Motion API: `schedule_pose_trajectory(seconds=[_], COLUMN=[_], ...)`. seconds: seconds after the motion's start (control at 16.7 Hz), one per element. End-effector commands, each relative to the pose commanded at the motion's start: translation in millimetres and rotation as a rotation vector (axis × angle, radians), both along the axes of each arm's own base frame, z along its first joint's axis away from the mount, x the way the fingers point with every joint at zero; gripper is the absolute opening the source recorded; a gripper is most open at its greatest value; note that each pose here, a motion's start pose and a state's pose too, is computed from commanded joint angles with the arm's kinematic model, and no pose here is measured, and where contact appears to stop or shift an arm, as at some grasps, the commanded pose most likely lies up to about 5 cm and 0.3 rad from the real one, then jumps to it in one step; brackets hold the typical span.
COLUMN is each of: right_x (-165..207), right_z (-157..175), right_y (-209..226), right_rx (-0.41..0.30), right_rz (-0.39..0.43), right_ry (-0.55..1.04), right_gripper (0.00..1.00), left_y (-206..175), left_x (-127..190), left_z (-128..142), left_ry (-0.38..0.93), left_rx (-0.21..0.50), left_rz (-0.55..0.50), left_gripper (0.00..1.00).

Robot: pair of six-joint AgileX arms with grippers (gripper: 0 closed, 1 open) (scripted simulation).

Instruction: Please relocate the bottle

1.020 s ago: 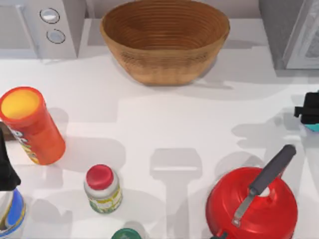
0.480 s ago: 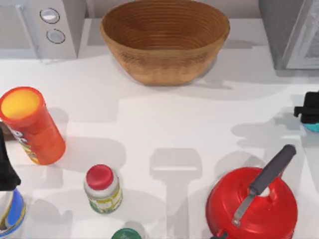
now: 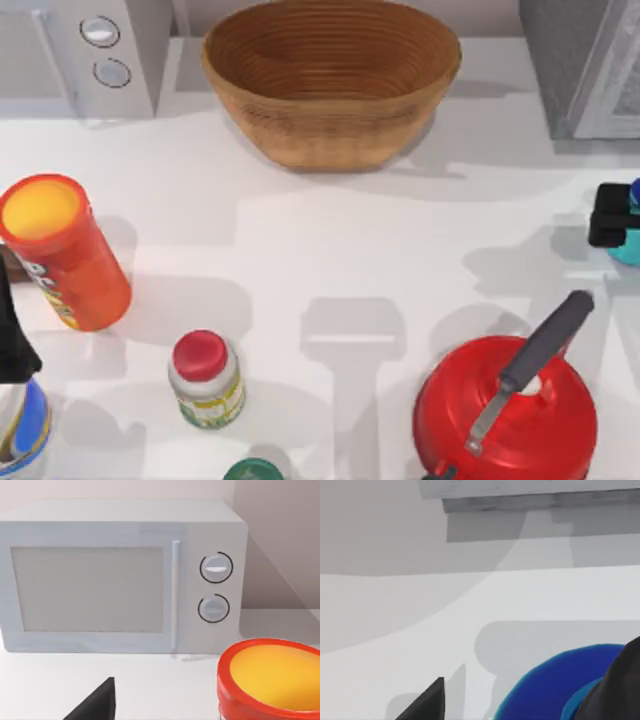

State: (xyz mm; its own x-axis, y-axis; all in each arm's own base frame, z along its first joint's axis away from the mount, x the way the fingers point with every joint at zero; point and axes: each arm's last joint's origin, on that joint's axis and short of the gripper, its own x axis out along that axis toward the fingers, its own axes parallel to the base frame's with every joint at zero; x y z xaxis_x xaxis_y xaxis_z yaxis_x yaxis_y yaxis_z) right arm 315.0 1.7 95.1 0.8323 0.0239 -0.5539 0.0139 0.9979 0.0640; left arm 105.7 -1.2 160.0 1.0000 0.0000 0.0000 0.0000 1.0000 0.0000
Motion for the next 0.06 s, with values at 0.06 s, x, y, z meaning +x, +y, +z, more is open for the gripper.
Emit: schedule_pose_trajectory(seconds=[0.06], right_x=[0.0], right_z=[0.0], right_y=[0.0], right_rx=[0.000], right_rz=[0.000], right_ry=[0.000], right_gripper=[1.00], left_y=[0.0], left_x=[0.0], left_z=[0.0], left_ry=[0.000], left_rx=[0.000], left_rz=[0.000], left_gripper=[1.00])
